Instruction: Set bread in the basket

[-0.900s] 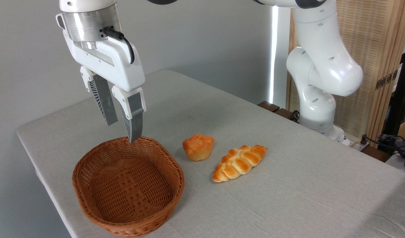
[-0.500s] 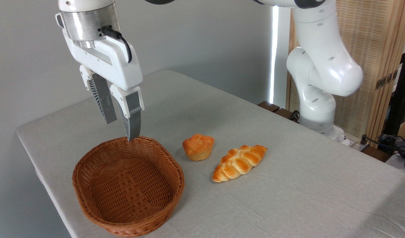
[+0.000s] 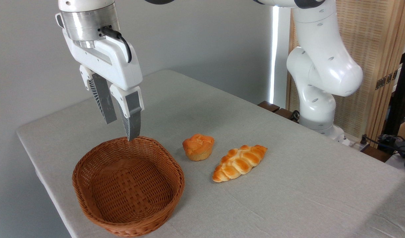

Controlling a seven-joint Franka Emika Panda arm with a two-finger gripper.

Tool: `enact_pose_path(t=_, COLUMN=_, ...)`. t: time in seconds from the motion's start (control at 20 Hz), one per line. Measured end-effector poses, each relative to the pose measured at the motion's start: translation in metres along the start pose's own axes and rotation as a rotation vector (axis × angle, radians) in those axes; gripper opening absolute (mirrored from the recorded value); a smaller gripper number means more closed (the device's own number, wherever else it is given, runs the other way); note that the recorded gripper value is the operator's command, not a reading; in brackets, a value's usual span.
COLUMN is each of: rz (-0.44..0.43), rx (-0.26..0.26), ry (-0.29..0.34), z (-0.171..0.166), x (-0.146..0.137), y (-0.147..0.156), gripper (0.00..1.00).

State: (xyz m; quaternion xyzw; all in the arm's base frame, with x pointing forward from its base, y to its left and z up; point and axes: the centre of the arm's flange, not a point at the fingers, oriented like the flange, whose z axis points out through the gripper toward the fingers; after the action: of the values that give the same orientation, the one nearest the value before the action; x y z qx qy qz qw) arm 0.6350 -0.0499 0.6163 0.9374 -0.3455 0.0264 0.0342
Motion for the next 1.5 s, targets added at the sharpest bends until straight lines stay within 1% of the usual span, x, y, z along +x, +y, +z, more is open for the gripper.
enact_pose_path(t=0.85, rz=0.0, rx=-0.002, ry=-0.003, z=0.0022, x=0.0002, y=-0.0003, gripper=1.0)
enact_pose_path(t=1.5, rz=-0.003, rx=-0.016, ry=-0.022, z=0.0063, x=-0.0021, y=-0.0001, gripper=1.0)
